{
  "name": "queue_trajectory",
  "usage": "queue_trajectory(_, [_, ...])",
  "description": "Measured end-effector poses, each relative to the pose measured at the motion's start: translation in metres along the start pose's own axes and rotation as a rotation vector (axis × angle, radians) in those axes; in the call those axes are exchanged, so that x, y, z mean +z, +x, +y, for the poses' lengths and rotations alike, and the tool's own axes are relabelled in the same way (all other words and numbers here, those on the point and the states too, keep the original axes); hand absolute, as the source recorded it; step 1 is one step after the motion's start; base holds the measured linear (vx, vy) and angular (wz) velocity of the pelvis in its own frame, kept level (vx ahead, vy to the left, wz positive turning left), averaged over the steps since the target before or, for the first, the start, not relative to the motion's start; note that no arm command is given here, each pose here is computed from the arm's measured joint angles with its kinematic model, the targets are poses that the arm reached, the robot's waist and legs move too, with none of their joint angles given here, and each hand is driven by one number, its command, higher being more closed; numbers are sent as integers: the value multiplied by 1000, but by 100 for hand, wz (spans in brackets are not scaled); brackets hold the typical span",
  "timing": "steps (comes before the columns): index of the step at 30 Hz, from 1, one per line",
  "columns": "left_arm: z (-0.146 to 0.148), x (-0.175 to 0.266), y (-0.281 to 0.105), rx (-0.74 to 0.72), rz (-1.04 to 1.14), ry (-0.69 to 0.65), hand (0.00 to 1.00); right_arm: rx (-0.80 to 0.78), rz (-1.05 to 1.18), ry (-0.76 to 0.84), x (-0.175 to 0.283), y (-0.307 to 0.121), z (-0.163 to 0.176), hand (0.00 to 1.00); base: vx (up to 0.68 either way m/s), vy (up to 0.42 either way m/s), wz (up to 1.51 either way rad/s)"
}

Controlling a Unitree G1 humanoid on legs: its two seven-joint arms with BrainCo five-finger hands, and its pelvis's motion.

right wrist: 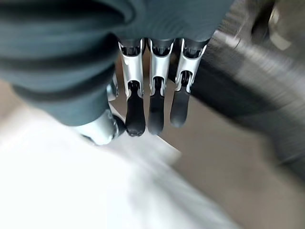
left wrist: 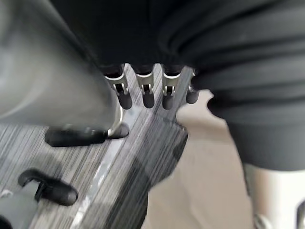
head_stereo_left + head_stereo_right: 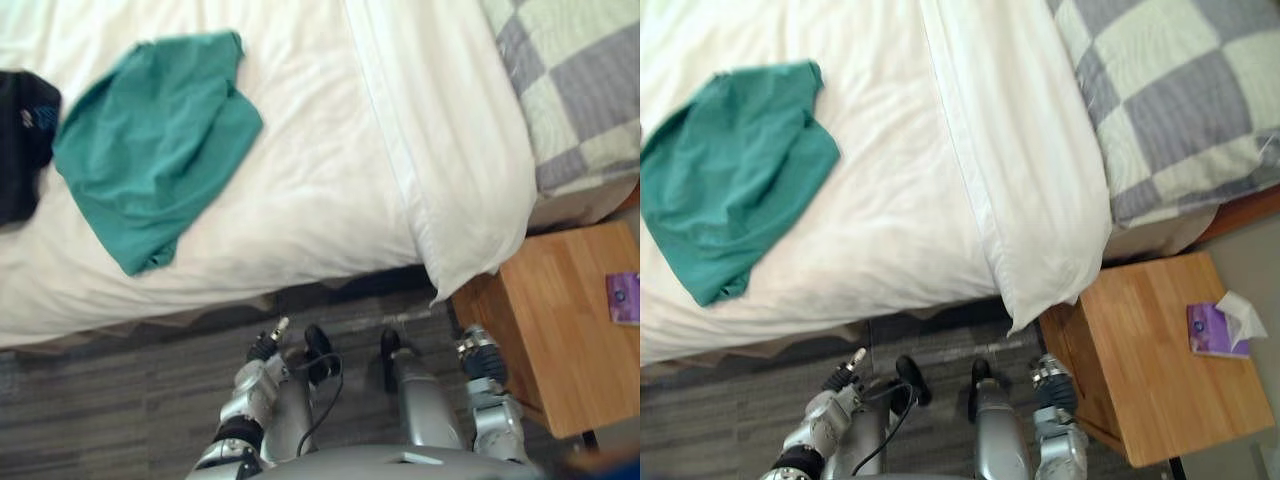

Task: Tidy the bed and pick cloth on bed and put in laundry

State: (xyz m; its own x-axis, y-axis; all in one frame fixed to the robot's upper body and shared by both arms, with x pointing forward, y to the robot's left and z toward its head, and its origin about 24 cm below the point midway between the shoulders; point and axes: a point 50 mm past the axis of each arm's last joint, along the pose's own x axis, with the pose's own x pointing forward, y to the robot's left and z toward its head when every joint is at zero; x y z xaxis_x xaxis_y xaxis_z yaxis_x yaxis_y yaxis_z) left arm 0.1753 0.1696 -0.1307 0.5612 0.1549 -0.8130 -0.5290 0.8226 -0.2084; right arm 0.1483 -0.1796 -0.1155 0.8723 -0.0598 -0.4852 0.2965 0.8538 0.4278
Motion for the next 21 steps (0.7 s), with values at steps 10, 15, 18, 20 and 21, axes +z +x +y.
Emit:
queue_trajectory(10, [21, -39, -8, 8, 59, 164, 0, 12, 215, -297, -37, -12, 2, 0, 160, -32, 26])
queue_trajectory(15, [27, -47, -11, 10, 66, 194, 0, 27, 239, -316, -39, -13, 0, 0, 56, -43, 22])
queue_trajectory(18, [30, -47, -12, 31, 43, 212, 0, 5, 234, -269, -39, -14, -3, 0, 6, -29, 28])
queue_trajectory(20, [34, -43, -12, 31, 14, 216, 0, -25, 249, -227, -41, -16, -8, 0, -53, 16, 31])
queue_trajectory(21, [35, -41, -12, 31, 2, 219, 0, -28, 256, -222, -43, -17, -8, 0, -83, 57, 6])
